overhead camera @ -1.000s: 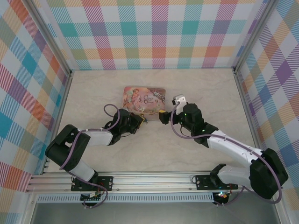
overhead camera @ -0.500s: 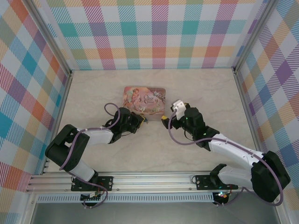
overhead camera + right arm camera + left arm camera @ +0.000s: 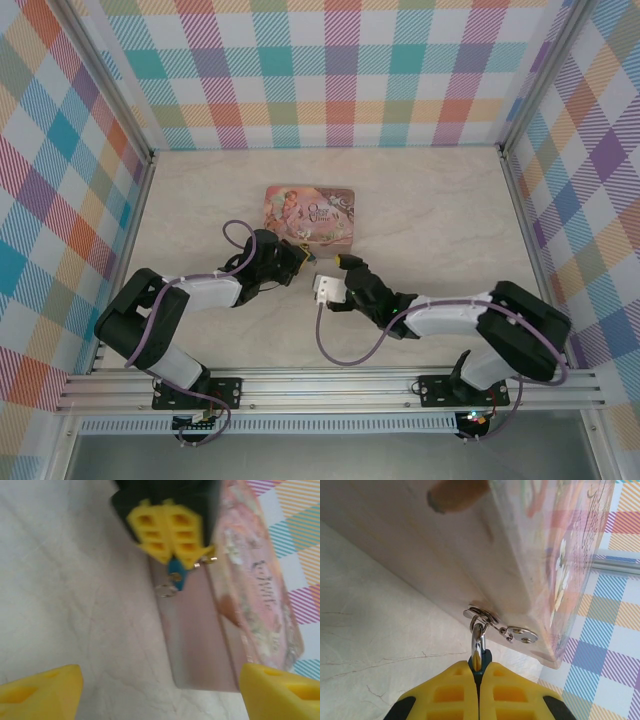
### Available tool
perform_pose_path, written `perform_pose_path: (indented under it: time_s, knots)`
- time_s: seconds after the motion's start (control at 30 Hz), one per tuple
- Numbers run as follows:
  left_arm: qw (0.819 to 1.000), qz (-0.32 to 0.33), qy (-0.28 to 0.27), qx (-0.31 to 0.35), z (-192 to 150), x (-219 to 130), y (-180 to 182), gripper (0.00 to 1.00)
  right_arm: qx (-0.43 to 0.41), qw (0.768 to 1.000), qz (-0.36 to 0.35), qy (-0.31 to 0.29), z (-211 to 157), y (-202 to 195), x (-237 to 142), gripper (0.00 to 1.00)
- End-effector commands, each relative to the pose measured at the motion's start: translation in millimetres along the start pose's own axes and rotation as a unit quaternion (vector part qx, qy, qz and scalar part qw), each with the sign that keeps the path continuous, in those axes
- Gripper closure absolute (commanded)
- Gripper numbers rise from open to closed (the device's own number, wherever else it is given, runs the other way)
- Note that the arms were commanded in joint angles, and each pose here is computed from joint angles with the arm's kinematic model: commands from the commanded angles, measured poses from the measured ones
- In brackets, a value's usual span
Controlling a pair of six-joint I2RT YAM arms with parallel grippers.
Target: Unlock the padlock with the key
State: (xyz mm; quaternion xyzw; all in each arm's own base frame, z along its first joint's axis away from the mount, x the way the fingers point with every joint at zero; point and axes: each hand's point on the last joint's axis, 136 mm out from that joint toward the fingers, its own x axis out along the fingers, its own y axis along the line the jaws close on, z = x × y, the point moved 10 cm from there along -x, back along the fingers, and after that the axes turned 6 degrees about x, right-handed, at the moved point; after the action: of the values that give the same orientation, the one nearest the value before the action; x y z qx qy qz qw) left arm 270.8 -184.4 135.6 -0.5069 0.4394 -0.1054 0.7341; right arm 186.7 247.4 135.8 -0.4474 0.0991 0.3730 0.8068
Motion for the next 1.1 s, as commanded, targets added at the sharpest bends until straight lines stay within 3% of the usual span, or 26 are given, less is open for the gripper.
perform_pose_path:
  time_s: [0.0, 0.2, 0.33, 0.8, 1.07]
  knots:
    - [0.999, -0.043, 0.001, 0.004, 2.6, -7.7, -24.7, 1.0, -0.008, 0.997, -0.053, -0.051, 25.2, -11.5, 10.0, 0.24]
    - [0.999, -0.042, 0.001, 0.004, 2.2, -8.3, -24.9, 1.0, 0.032, 0.995, -0.046, -0.087, 34.5, -8.0, 24.2, 0.39]
    - [0.999, -0.044, 0.0, 0.005, 2.1, -10.1, -26.0, 1.0, 0.047, 0.994, -0.034, -0.097, 35.1, -4.2, 31.1, 0.43]
    - [0.999, -0.042, 0.0, 0.003, 1.7, -11.3, -25.4, 1.0, 0.095, 0.991, -0.021, -0.092, 29.2, -10.1, 48.0, 0.64]
    - [0.999, -0.043, 0.003, 0.003, 1.8, -10.7, -26.7, 1.0, 0.096, 0.992, -0.029, -0.08, 25.7, -8.8, 54.4, 0.72]
